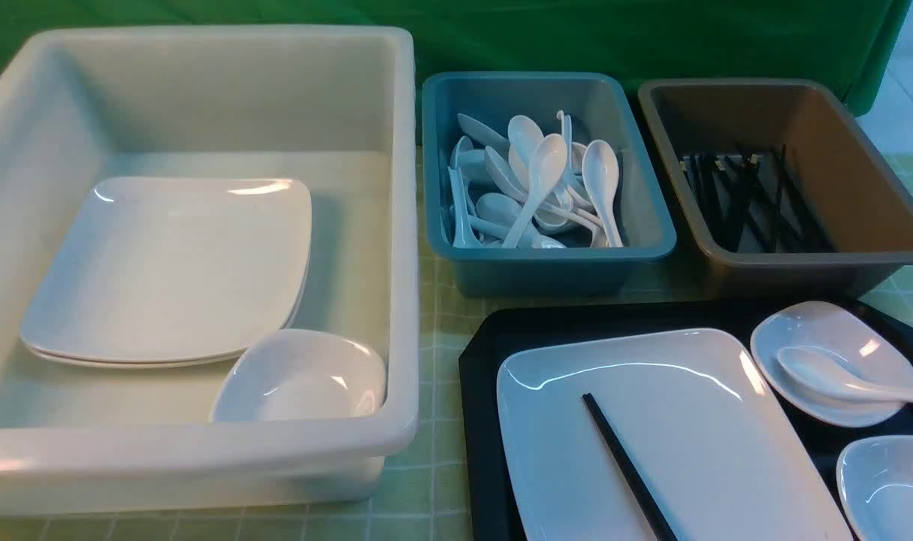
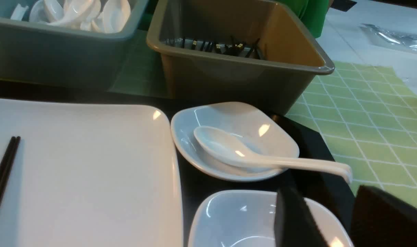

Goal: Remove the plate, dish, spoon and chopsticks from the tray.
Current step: Use the right arm to grab a soup spoon from the plate

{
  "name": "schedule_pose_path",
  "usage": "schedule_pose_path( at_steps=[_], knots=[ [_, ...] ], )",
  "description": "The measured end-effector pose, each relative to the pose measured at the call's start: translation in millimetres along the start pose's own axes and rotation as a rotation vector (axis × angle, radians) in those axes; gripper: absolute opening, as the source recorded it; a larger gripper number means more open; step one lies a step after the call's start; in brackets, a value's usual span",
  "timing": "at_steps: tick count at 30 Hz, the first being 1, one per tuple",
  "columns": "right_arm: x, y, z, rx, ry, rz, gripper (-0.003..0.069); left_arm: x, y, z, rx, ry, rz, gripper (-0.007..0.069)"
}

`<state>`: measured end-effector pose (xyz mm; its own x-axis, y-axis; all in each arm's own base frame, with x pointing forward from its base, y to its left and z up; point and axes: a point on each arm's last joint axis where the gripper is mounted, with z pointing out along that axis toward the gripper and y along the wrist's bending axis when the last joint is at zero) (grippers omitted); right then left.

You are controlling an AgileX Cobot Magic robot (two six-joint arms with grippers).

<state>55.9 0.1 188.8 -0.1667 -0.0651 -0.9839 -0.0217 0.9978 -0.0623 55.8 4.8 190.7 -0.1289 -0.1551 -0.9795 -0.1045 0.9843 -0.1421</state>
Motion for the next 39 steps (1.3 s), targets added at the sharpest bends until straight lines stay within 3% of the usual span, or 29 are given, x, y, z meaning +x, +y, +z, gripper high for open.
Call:
schedule_pose_path(
  at_steps=[39],
  knots=[
    [0.0, 0.0, 0.0, 0.0, 0.0, 0.0, 0.0247, 0.0, 0.0, 0.0, 0.0, 0.0, 0.0, 0.01]
  ],
)
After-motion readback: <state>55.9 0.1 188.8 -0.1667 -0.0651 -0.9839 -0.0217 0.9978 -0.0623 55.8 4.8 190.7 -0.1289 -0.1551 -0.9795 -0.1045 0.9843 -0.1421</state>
